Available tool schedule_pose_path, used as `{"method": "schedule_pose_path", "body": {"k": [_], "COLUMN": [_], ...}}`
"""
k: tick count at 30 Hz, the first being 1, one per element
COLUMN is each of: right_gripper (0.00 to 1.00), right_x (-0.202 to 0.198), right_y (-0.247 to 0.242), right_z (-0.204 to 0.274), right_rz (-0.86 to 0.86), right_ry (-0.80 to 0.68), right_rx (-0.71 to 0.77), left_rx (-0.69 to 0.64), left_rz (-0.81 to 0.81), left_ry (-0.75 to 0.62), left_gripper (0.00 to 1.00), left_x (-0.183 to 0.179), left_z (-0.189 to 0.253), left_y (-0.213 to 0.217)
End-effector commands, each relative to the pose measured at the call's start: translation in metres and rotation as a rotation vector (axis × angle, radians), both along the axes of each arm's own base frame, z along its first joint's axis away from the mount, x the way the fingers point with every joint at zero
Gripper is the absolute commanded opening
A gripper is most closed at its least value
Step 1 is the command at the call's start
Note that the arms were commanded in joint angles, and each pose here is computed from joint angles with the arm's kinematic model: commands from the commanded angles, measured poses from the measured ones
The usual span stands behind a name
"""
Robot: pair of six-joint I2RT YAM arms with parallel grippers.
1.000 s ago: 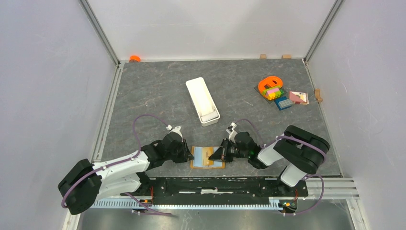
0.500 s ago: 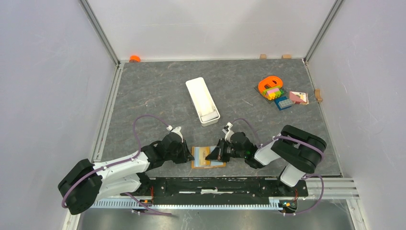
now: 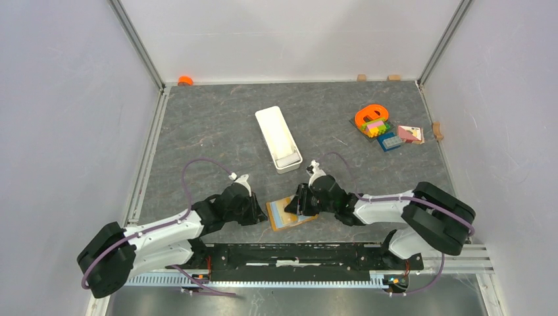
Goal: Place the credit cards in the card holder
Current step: Insert the credit card into the card holder.
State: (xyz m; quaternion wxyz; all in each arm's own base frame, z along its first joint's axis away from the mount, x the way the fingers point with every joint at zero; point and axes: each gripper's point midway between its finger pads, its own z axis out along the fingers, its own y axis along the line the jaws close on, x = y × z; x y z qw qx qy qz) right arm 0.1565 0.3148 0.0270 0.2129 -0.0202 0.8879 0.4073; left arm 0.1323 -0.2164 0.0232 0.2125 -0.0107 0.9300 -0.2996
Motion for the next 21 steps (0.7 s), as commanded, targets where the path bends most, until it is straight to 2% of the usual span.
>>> {"method": "schedule_pose_path", "body": {"k": [1,7,9,15,21], "right_gripper": [0.47,0.58,0.59,0.56,0.49], "right_x": [0.020,0.027,0.025,0.012,0.003], "right_y": [-0.022,-0.026,-0.024,-0.015,-0.004], "right_z": [0.002,0.014,0.013,0.005,0.010], "right_rz": [-0.016,0.016,0.037,0.116,0.150], "right_ry": [-0.127,-0.203,-0.203,-0.169,-0.164], "right_rx": [-0.196,-0.243,-0.243,-0.224,-0.200], "left_rx": [-0.024,-0.066,-0.090,-0.157,-0.156], "left_rz": [0.012,0.005,0.006,-0.001,-0.014], "left_ry": [-0.009,-0.034,-0.036,-0.009,0.019], "left_gripper": [0.25,0.29,0.30,0.30,0.26], "left_x": [0.001,0.005,0.006,0.005,0.003], "left_z": [0.010,0.023,0.024,0.019,0.009], "left_y": [-0.003,-0.010,-0.014,-0.027,-0.032]}}
